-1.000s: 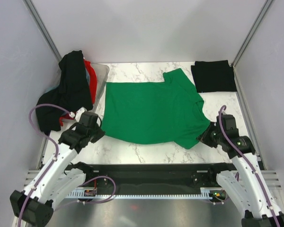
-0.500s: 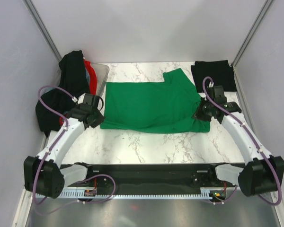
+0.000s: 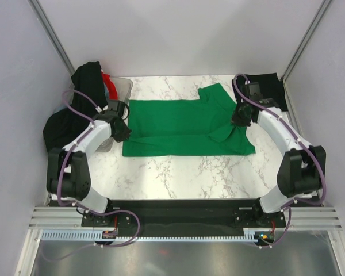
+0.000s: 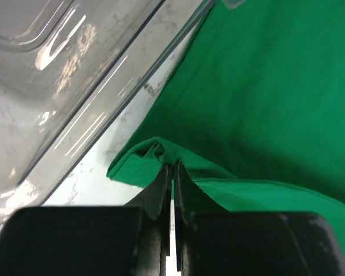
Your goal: Fold and stack the t-shirts
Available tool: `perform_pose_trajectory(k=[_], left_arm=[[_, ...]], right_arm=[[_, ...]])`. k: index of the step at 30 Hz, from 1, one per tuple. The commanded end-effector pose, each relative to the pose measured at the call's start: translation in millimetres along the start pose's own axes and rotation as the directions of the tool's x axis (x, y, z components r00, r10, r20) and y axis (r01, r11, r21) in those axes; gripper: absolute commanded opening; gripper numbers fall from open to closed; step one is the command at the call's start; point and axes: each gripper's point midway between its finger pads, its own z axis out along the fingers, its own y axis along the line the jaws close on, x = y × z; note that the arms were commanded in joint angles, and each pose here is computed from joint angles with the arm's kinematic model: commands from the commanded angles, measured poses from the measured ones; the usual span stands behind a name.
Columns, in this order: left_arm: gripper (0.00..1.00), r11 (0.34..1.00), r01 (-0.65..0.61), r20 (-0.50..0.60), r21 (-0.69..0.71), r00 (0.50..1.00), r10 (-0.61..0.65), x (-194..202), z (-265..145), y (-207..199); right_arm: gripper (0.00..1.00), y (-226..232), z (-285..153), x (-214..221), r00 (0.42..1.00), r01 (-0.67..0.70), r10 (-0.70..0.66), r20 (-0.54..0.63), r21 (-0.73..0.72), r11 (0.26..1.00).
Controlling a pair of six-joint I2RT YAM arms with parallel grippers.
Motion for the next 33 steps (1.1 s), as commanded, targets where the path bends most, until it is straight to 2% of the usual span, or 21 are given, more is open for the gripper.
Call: perform_pose_trajectory(k=[1, 2, 3, 4, 5, 6, 7, 9, 11, 15, 20, 25, 33], left_arm=[[0.04, 0.999, -0.032, 0.008, 0.027, 0.999, 0.032, -21.8, 14.7, -14.5], [0.15, 0.998, -0.030, -0.009, 0.051, 0.999, 0.030, -25.7, 15.8, -21.2], [0.24, 0.998, -0.022, -0.027, 0.057, 0.999, 0.024, -28.8, 18.9, -20.8], [0.32, 0.997, -0.034, -0.047, 0.069, 0.998, 0.037, -28.6, 20.6, -22.8], [0.51, 0.993, -0.035, -0.063, 0.111, 0.997, 0.042, -31.9, 16.7, -32.1], [0.63, 0.992, -0.044, -0.073, 0.116, 0.996, 0.052, -30.8, 11.6, -31.9], [0.78, 0.990, -0.052, -0.060, 0.131, 0.996, 0.060, -33.7, 4.9, -33.6], [0.86, 0.987, -0.053, -0.016, 0.151, 0.998, 0.056, -36.6, -15.6, -29.2], [0.88, 0.986, -0.058, -0.015, 0.157, 0.998, 0.061, -26.4, -23.9, -20.2], [0.88, 0.983, -0.025, -0.006, 0.182, 1.000, 0.026, -2.8, -42.8, -2.1], [0.87, 0.982, 0.005, -0.057, 0.191, 0.998, 0.006, 39.8, -27.6, 19.5], [0.87, 0.975, 0.031, -0.073, 0.219, 0.997, -0.015, 58.1, -16.5, 24.0], [0.87, 0.983, 0.082, -0.092, 0.162, 0.993, -0.068, 71.7, 9.8, 35.7]], right_arm=[[0.02, 8.5, 5.1, -48.1, 0.993, 0.036, -0.040, 0.112, 0.036, 0.999], [0.06, 7.5, 7.9, -53.6, 0.992, 0.053, -0.059, 0.114, 0.057, 0.997], [0.31, 9.7, 14.9, -66.5, 0.990, 0.062, -0.071, 0.119, 0.073, 0.995], [0.45, 8.7, 16.9, -71.8, 0.990, 0.071, -0.081, 0.113, 0.089, 0.993], [0.57, 4.6, 15.1, -79.4, 0.991, 0.076, -0.089, 0.102, 0.131, 0.989], [0.76, 2.7, 10.5, -81.5, 0.989, 0.087, -0.102, 0.103, 0.144, 0.986], [0.83, 0.5, 6.1, -82.6, 0.988, 0.084, -0.101, 0.113, 0.148, 0.985], [0.92, -6.1, -13.4, -76.4, 0.984, 0.071, -0.094, 0.154, 0.146, 0.987], [0.92, -13.6, -27.7, -57.2, 0.982, 0.050, -0.072, 0.176, 0.124, 0.991], [0.90, -21.8, -31.2, -2.4, 0.990, 0.006, -0.010, 0.141, 0.030, 1.000], [0.87, -47.2, -12.0, 53.0, 0.992, -0.107, 0.109, 0.066, -0.035, 0.994], [0.85, -67.4, 0.7, 62.7, 0.985, -0.161, 0.163, 0.062, -0.044, 0.986], [0.83, -92.1, 31.1, 69.7, 0.982, -0.190, 0.191, 0.013, -0.012, 0.982]])
